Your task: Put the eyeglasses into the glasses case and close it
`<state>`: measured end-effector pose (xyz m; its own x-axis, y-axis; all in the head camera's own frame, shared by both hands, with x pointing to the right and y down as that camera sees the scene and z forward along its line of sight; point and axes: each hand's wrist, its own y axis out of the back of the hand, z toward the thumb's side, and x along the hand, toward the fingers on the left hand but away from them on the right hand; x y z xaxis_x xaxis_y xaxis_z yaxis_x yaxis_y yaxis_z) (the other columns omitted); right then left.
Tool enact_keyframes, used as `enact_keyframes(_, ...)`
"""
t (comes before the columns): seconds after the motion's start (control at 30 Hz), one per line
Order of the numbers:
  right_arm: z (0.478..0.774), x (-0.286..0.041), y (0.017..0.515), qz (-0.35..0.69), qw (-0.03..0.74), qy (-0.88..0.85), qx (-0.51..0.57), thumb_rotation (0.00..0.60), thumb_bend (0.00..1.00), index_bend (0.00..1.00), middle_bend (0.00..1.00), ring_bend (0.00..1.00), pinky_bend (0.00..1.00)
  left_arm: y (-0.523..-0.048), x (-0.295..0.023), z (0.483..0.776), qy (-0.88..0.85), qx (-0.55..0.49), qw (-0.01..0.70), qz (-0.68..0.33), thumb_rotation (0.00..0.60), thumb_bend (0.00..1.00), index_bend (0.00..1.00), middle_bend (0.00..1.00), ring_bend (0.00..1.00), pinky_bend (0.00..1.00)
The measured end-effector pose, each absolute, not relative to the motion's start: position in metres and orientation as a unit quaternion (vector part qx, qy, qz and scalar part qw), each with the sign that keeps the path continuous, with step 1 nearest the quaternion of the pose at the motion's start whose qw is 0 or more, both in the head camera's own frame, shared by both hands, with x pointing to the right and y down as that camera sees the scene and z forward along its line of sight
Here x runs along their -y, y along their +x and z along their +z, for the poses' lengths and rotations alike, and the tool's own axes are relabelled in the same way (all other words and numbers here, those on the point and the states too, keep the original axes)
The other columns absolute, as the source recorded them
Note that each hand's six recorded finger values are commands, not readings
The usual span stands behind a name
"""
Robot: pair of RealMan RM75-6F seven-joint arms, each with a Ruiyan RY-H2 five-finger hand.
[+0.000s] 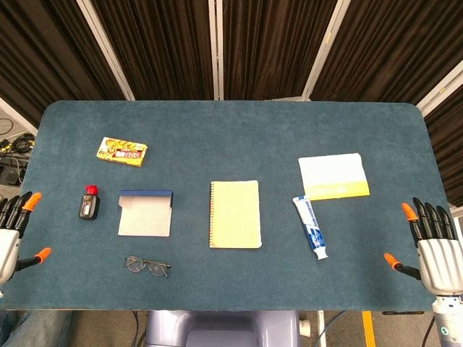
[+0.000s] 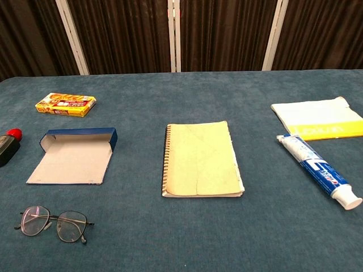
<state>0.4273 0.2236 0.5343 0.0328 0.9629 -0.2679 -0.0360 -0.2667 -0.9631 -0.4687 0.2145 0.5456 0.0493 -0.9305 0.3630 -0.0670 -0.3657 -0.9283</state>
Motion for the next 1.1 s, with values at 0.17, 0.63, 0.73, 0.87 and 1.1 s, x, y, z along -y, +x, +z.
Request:
enact_keyframes(0.17,0.535,-0.223,0.428,0.562,0.446,-0.562,0.411,0.6,0.0,0.0,0.0,0.0,0.0,-0.468,-0.215,0.547,-0.613,-0.405,0.388,-0.556,0.6,0.0,0.0,0.0,0.0,0.0)
enact_keyframes(0.63,0.537,-0.224,0.423,0.557,0.438,-0.574,0.41,0.6,0.0,0.0,0.0,0.0,0.0,-0.41,-0.233,0.59,-0.697,-0.316,0.347,-0.542,0.6,0.27,0.41,0.0,0.0,0.0)
enact_keyframes(0.73,0.539,-0.224,0.423,0.557,0.434,-0.578,0.409,0.6,0.0,0.0,0.0,0.0,0.0,-0.386,-0.238,0.607,-0.714,-0.286,0.34,-0.541,0.6,0.37,0.44,0.0,0.0,0.0)
enact_keyframes(0.87,0.542,-0.222,0.424,0.558,0.427,-0.583,0.408,0.6,0.0,0.0,0.0,0.0,0.0,-0.357,-0.246,0.626,-0.726,-0.258,0.336,-0.541,0.6,0.41,0.45,0.0,0.0,0.0)
enact_keyframes(1.1,0.544,-0.222,0.425,0.557,0.419,-0.59,0.407,0.6,0.0,0.0,0.0,0.0,0.0,-0.321,-0.254,0.65,-0.739,-0.238,0.326,-0.54,0.6,0.42,0.47,0.0,0.0,0.0)
